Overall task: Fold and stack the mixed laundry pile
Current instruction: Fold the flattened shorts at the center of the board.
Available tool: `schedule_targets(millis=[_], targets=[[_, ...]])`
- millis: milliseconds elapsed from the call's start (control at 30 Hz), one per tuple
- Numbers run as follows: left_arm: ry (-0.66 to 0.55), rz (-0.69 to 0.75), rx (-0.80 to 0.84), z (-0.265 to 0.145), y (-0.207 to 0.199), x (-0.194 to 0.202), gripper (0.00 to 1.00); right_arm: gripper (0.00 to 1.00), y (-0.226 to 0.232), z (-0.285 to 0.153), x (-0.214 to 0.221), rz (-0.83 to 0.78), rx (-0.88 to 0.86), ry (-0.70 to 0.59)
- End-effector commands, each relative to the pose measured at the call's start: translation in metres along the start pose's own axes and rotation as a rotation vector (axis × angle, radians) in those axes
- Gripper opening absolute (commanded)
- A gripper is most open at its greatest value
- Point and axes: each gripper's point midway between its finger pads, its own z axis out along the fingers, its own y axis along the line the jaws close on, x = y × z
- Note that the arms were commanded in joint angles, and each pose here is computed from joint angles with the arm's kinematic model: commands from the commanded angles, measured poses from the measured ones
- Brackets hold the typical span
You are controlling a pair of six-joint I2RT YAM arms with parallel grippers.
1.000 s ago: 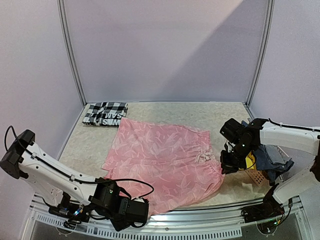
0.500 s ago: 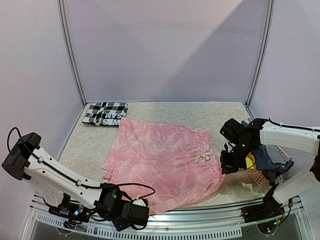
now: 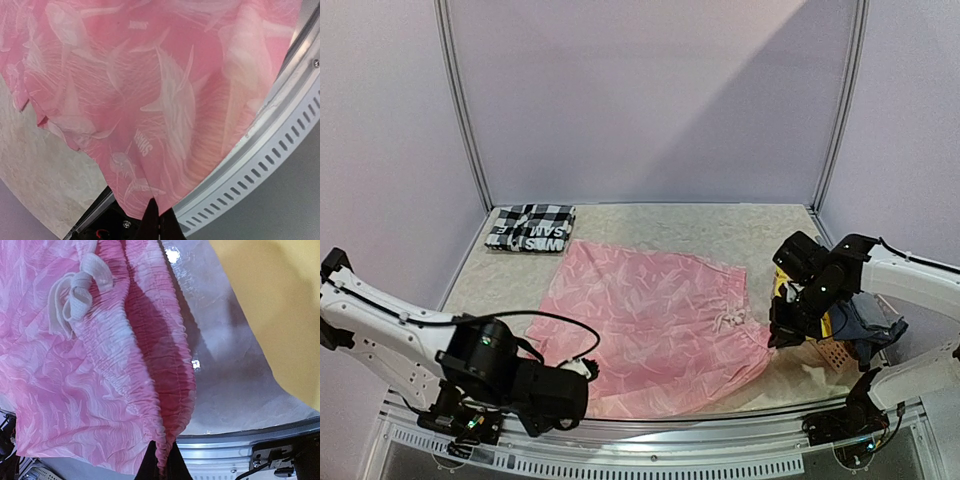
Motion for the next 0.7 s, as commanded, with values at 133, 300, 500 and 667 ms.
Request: schedule_targets(millis=[133, 300, 500, 667], targets=[[-0.055, -0.139, -0.053, -0.049, 0.072, -0.023, 0.00, 0.00, 0.030, -0.035, -0.004, 0.053, -0.095, -0.020], [-0.065, -0.213, -0.088, -0.063, 0.110, -0.040, 0.00, 0.00, 0.049, -0.048, -0.017, 0.046, -0.108, -0.048], [-0.042, -0.272, -0.120, -0.070, 0.150, -0.056, 0.00, 0.00, 0.058, -0.064, -0.040, 0.050, -0.047, -0.111], [0.004, -0.291, -0.132, -0.065, 0.178, -0.067, 0.00, 0.00, 0.065, -0.065, -0.057, 0.055, -0.018, -0.115]])
